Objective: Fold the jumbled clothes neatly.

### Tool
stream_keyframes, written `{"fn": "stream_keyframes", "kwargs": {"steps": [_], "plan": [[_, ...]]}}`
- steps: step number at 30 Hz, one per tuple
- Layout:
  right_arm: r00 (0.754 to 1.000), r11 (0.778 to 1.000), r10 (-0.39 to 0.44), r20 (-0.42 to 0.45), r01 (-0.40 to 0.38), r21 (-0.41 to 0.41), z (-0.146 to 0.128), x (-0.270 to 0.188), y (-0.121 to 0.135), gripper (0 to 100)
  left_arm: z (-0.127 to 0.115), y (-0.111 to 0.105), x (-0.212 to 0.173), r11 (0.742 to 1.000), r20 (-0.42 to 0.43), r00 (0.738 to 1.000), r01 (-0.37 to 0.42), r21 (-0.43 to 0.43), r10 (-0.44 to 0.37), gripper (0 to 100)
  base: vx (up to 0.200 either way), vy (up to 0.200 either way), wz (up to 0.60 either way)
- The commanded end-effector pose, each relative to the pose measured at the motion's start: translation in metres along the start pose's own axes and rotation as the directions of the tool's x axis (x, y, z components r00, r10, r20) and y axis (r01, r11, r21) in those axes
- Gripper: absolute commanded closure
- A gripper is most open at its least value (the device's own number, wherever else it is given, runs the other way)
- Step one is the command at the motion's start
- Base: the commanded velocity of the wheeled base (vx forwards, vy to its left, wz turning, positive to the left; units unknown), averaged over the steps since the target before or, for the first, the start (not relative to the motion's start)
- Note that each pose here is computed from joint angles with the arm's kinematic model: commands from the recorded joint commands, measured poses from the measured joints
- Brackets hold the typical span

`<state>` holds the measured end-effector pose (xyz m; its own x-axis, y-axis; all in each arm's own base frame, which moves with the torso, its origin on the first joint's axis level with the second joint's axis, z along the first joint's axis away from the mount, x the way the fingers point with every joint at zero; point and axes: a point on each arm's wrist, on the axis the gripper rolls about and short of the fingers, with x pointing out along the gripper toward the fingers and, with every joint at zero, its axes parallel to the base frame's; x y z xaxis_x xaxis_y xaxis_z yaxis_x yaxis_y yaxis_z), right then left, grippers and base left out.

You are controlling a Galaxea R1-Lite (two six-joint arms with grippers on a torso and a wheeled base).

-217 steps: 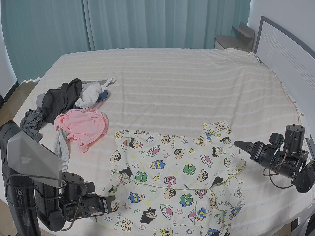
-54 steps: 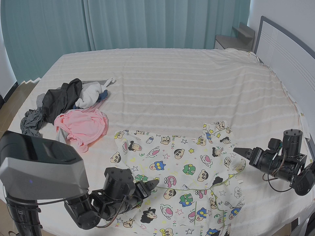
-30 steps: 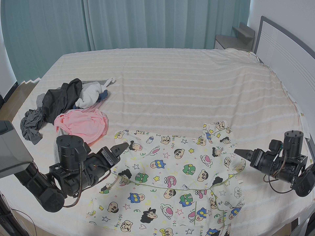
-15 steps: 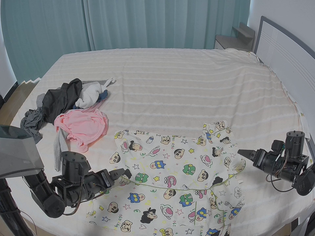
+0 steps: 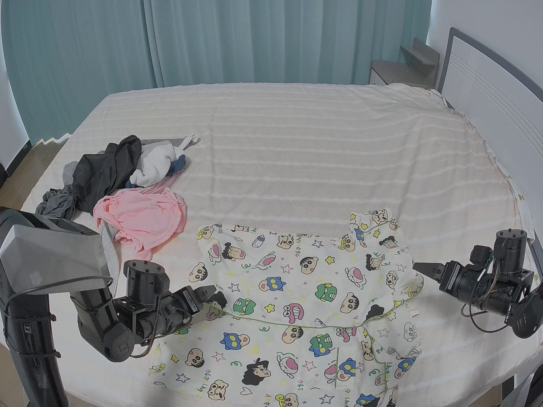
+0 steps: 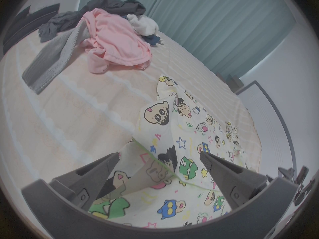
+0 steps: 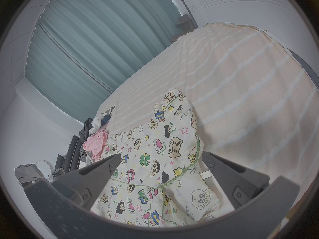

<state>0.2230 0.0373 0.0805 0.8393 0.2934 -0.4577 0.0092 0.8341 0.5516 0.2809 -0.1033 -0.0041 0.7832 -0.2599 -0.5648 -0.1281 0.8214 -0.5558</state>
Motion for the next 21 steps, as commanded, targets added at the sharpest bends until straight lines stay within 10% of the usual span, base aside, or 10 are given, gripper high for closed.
{"fn": "stream_keyframes", "kwargs": {"steps": [1,10,11,21], "plan": [[1.000,1.000,0.001,-0.003,-0.001,0.000,0.000,0.000,0.000,0,0.000,-0.001,0.013,0.999,0.007,1.000,0.005,-0.051,-0.005,0,0.000,0.000,0.00],[1.000,1.000,0.000,-0.001,0.000,0.000,0.000,0.000,0.000,0,0.005,-0.006,0.023,0.994,0.031,0.999,0.023,-0.110,-0.019,0,0.000,0.000,0.00],[1.000,1.000,0.001,-0.002,-0.001,0.000,-0.001,0.000,0.000,0,0.004,-0.005,0.026,0.994,0.029,0.999,0.018,-0.110,-0.015,100,0.000,0.000,0.00],[1.000,1.000,0.000,-0.001,0.000,0.005,0.000,0.000,0.000,0,-0.002,0.003,0.034,0.994,0.074,0.995,-0.056,-0.097,0.063,100,0.000,0.000,0.00]]}}
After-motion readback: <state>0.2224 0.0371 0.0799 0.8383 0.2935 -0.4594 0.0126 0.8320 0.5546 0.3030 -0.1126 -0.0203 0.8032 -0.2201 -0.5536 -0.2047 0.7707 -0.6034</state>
